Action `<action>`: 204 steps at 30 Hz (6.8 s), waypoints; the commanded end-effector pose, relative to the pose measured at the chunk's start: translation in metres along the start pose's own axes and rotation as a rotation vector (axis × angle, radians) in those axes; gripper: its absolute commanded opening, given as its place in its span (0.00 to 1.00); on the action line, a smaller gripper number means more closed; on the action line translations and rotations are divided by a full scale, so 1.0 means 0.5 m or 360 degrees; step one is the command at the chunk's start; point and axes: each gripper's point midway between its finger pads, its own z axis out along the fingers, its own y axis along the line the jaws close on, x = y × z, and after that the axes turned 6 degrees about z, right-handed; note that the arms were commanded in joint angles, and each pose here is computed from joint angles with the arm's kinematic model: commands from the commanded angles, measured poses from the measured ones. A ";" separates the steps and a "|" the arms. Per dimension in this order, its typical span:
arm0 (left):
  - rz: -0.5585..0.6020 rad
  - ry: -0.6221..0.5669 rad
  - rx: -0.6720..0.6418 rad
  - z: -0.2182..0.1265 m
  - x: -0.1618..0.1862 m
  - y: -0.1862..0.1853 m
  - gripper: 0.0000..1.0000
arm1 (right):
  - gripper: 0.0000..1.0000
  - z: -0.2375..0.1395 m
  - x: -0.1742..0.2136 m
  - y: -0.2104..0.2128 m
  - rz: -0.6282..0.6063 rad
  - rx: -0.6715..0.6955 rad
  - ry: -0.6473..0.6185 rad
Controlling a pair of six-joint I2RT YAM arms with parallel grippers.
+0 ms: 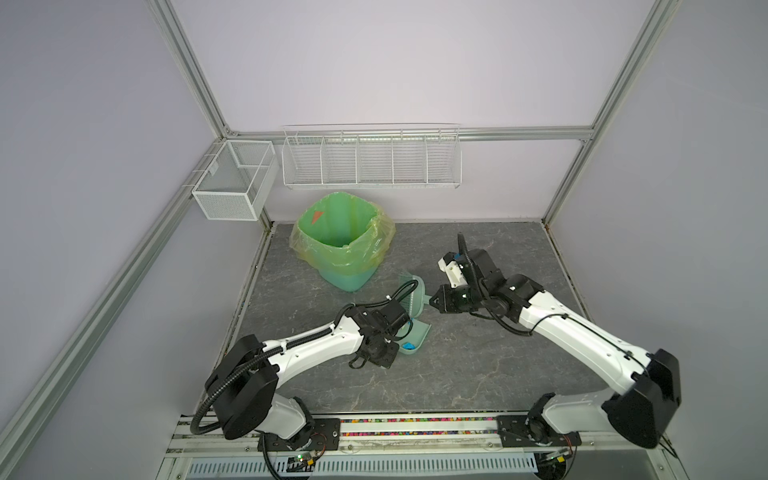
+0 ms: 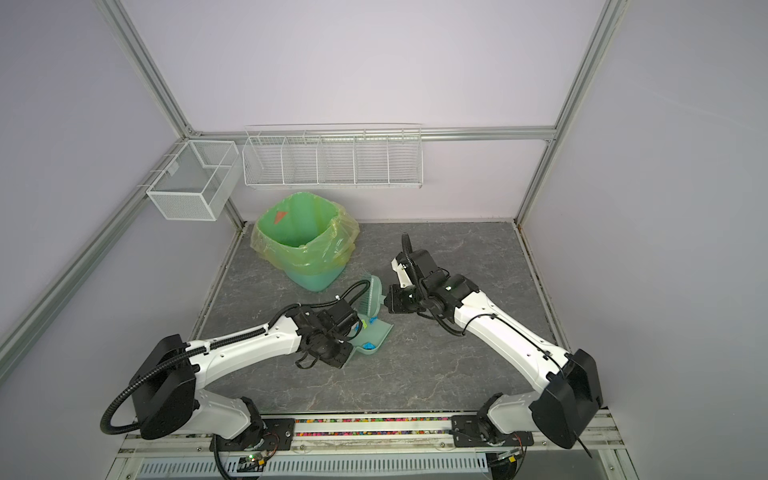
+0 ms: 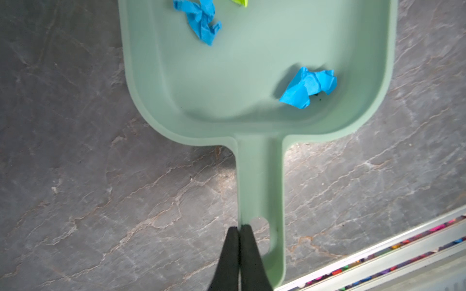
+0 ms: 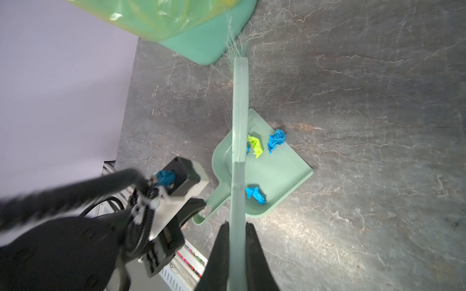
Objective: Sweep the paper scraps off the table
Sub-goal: 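Sweep the blue and lime-green scraps into the dustpan with the right brush, then brush the last scraps at the dustpan lip with the right gripper, then lift the dustpan to the green bin with the left gripper while the right withdraws, then tip the dustpan over the green bin with the left gripper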
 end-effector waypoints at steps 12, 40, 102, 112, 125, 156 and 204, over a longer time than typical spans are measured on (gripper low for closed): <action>0.0011 -0.0033 -0.0039 -0.006 -0.019 0.010 0.00 | 0.07 0.022 -0.100 -0.064 -0.0080 0.0351 -0.0185; 0.0045 -0.0049 -0.0063 0.003 -0.044 0.012 0.00 | 0.07 -0.020 0.055 -0.022 -0.0251 0.0265 0.0041; -0.0084 -0.0025 -0.0093 0.025 -0.014 0.003 0.10 | 0.07 -0.067 0.052 -0.100 -0.0094 0.0363 -0.0093; -0.0077 -0.0040 -0.0113 0.017 -0.020 0.006 0.00 | 0.07 -0.079 0.050 -0.103 -0.0110 0.0378 -0.0120; -0.0051 -0.0398 -0.0364 -0.134 -0.108 0.057 0.00 | 0.07 -0.108 0.050 -0.123 -0.0109 0.0439 -0.0177; -0.0035 -0.0700 -0.1708 -0.647 -0.218 0.386 0.00 | 0.07 -0.169 0.088 -0.162 -0.0085 0.0400 -0.0286; 0.0712 0.0038 -0.2572 -0.660 -0.321 0.430 0.00 | 0.08 -0.216 0.122 -0.176 -0.0146 0.0223 -0.0506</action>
